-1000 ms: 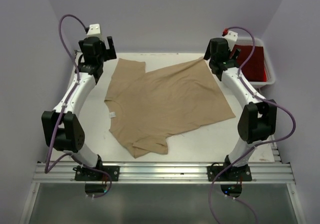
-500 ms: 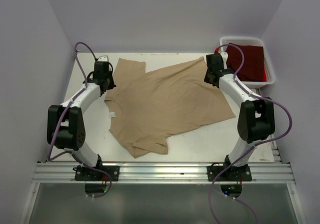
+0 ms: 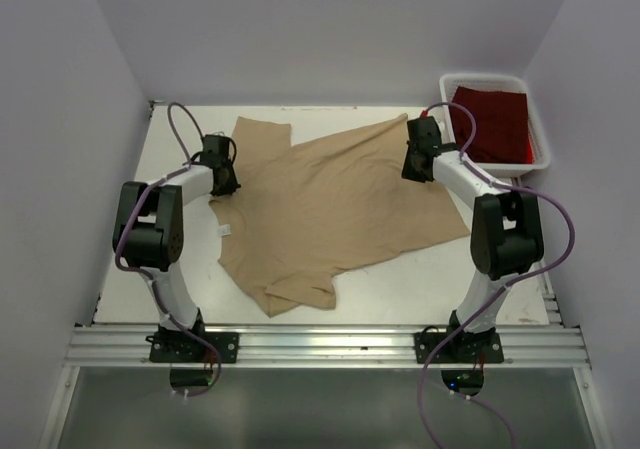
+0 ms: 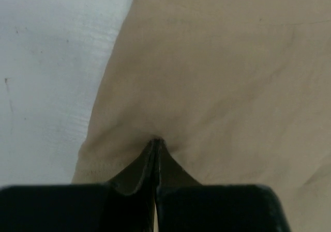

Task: Fold and stack the t-shirts
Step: Flatten the tshirt out

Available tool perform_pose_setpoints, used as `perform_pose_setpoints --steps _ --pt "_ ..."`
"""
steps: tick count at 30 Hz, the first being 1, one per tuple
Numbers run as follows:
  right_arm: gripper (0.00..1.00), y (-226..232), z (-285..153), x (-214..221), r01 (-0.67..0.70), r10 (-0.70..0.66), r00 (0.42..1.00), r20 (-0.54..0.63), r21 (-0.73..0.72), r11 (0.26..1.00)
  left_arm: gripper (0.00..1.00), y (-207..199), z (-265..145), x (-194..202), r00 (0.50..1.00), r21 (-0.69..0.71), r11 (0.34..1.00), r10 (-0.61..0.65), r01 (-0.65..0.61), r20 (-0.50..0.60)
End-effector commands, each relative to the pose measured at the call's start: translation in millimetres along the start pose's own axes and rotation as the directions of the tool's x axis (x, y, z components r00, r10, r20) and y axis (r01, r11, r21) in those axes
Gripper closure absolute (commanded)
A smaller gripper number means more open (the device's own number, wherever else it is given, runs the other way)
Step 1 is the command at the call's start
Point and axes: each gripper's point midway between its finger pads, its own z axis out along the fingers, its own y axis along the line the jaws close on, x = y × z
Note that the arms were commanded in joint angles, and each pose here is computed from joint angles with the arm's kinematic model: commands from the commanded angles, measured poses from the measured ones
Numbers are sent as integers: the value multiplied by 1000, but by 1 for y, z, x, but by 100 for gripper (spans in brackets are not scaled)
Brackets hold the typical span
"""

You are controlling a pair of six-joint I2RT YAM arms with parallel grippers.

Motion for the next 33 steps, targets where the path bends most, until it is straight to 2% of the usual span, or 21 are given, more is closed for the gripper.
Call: perform_pose_setpoints --steps 1,9,13,15,16,18,23,26,31,33 --pt "100 1 -9 9 -2 2 1000 -14 -33 999 100 -1 16 -16 999 -19 999 -45 45 26" --pt "100 -5 -21 13 5 -6 1000 -10 -30 1000 100 16 43 -32 998 -92 993 -68 68 9" --pt "100 -5 -24 15 -1 0 1000 -14 -38 999 100 30 55 -66 996 -106 991 -76 80 41" --pt "100 -5 -26 18 0 -1 1000 -28 -44 999 100 48 69 -69 996 -134 987 -88 90 18" --pt "100 -5 -26 20 -1 -1 999 -34 -43 999 100 46 70 -87 995 -126 988 -87 91 42" --pt "100 -7 -27 26 -1 -1 999 -47 -38 999 100 49 81 -87 996 -119 989 -85 87 20" --pt "100 -10 -33 29 2 -4 999 -47 -38 999 100 30 90 -122 993 -23 996 -81 83 81" --pt "100 -10 -41 25 3 -4 1000 -26 -49 999 100 14 74 -154 982 54 996 -82 74 169" --pt "100 -10 -52 19 -2 3 1000 11 -64 998 100 -4 1 -222 924 144 989 -73 19 375" --pt "100 -11 -56 19 -6 7 1000 21 -67 998 95 -9 -37 -241 898 179 984 -83 5 431"
